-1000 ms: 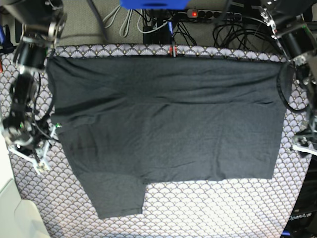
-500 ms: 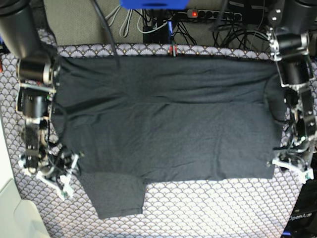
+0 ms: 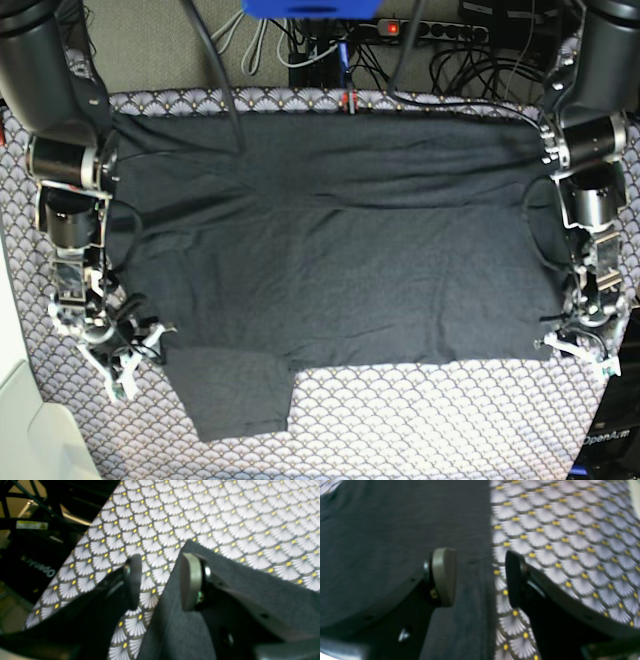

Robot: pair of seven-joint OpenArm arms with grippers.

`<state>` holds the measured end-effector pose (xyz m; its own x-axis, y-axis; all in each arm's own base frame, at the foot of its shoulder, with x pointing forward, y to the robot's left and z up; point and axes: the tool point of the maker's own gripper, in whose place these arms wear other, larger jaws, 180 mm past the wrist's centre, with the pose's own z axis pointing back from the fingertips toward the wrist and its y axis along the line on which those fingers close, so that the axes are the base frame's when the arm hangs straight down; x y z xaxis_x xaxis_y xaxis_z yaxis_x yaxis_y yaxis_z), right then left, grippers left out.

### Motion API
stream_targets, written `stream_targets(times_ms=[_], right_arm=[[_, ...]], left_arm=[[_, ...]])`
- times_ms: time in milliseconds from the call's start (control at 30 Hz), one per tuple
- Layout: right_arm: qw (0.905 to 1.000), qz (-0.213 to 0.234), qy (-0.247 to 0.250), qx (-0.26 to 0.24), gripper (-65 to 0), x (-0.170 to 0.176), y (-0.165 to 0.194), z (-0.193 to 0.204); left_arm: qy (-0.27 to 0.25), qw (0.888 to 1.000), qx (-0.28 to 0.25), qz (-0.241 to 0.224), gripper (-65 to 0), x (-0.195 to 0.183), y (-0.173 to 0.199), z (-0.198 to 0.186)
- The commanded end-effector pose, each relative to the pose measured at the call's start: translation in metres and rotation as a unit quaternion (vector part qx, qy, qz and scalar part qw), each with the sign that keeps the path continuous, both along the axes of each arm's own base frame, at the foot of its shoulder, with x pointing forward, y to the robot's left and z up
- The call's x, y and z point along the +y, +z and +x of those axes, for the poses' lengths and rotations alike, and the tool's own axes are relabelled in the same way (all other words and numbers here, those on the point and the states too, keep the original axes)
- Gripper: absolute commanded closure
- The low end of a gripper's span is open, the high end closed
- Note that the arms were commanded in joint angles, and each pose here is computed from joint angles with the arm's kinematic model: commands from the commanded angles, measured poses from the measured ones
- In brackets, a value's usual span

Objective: Fold the T-shirt properly
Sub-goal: 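Move both grippers along the shirt sides toward the hem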

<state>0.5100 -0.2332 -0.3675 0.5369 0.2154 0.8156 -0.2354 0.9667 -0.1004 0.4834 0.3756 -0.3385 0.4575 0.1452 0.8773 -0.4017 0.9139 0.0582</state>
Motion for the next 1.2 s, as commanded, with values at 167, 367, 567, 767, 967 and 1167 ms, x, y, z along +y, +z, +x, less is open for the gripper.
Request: stream_targets(times_ms=[167,367,567,767,967,1167], right_arm=[[0.9969,-0.001,-0.055,-0.056,-33.1,-0.028,0.018,0.014],[0.9970,0.007,-0.062,-0.047,-33.1,-0.028,0.001,0.006],[0.9975,0.006,-0.063,-0.031,-33.1,-0.028,-0.015,-0.006],[0.9980,0.005,-0.059,-0.021,-32.8,-0.024,-0.021,-0.009],[0.9984,0.004,-0.056,-0.003,-32.5,-0.024,-0.038,-0.023],[0.9988,0.011,-0.045,0.016,-23.9,-0.017,-0.051,-0.033]], left_arm=[[0.000,0.999,-0.041,0.015,-27.6,0.003,0.029,0.016],[-0.005,0.999,-0.027,0.016,-28.7,-0.003,0.013,0.004],[-0.008,1.000,-0.020,0.023,-28.7,-0.003,0.003,-0.007],[-0.008,1.000,-0.016,0.023,-28.7,-0.003,0.000,-0.009],[-0.008,1.000,-0.013,0.024,-28.8,-0.003,-0.002,-0.010],[-0.008,1.000,-0.012,0.024,-28.8,-0.003,-0.002,-0.010]])
